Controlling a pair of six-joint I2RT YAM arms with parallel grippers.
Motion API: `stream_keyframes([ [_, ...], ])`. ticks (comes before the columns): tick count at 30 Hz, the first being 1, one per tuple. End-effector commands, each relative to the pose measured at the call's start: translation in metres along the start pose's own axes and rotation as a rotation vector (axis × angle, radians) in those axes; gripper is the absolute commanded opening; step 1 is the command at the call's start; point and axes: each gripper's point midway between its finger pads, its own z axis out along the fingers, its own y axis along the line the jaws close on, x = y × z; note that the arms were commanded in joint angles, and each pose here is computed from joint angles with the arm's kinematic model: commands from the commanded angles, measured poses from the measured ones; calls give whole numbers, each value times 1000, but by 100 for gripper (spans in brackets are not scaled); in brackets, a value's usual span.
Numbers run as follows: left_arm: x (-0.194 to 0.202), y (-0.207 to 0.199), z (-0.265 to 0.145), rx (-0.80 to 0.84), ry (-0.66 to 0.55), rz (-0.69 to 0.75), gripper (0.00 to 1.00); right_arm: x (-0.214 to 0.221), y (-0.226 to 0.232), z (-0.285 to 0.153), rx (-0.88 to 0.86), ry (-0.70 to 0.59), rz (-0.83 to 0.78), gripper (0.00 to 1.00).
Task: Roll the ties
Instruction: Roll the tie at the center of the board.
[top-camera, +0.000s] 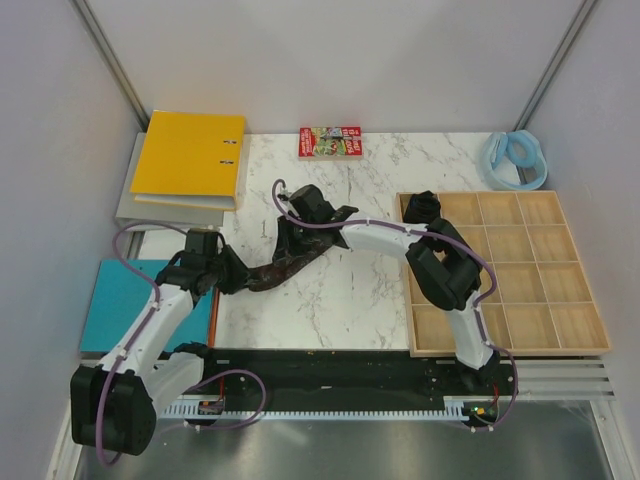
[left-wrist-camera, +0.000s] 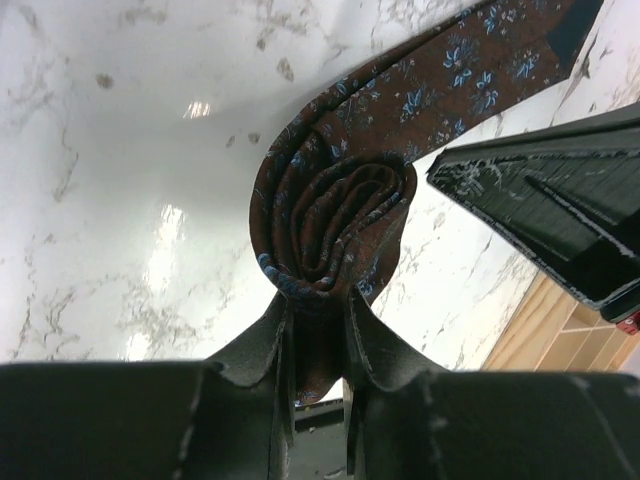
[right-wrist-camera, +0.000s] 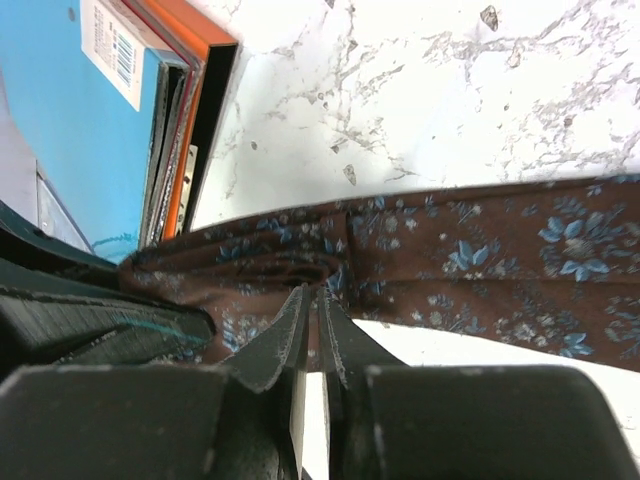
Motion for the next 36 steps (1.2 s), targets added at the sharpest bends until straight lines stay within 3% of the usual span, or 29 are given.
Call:
stream_keyframes([
  [1, 11, -4, -14, 15, 45, -19, 15, -6, 31, -14, -28, -40, -21, 15],
  [17, 13, 3, -28, -24, 20, -38, 17, 37, 31, 12, 18, 14, -31, 14],
  [28, 13, 12, -22, -79, 26, -57, 17, 5, 46, -35, 35, -139, -49, 16],
  [36, 11, 14, -21, -94, 17, -57, 18, 36, 48, -11, -29, -49, -24, 14],
])
